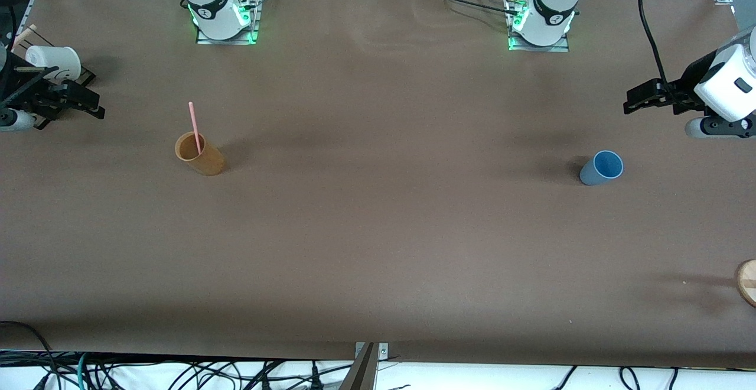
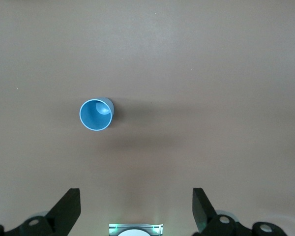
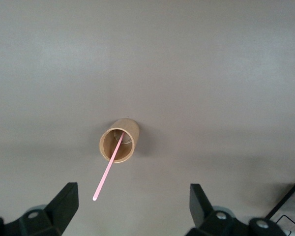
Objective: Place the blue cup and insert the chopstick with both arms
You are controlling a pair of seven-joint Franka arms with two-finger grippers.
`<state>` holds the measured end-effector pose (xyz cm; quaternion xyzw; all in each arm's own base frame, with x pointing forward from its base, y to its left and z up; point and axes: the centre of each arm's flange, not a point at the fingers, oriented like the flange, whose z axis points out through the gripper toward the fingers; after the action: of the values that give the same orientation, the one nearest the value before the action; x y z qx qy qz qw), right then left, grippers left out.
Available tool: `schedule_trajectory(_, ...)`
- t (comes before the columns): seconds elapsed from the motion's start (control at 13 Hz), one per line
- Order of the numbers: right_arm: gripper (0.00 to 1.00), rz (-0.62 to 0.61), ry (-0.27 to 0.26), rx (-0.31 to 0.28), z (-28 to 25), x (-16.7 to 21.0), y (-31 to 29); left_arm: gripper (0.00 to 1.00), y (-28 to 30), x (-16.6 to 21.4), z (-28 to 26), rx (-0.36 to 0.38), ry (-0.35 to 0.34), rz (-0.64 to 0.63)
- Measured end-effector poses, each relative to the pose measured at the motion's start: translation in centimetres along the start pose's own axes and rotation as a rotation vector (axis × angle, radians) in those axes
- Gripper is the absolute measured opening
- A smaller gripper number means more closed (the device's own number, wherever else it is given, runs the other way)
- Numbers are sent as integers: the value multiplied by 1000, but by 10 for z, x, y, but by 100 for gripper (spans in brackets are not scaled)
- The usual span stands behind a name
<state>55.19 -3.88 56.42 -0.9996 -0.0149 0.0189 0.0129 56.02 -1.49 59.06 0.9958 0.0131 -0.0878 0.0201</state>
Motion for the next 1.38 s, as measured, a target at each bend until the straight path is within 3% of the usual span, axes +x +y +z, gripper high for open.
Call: schedule_trajectory(1.38,100,-8,9,-1,-3,1,-4,100,0,0,0,0,0,0)
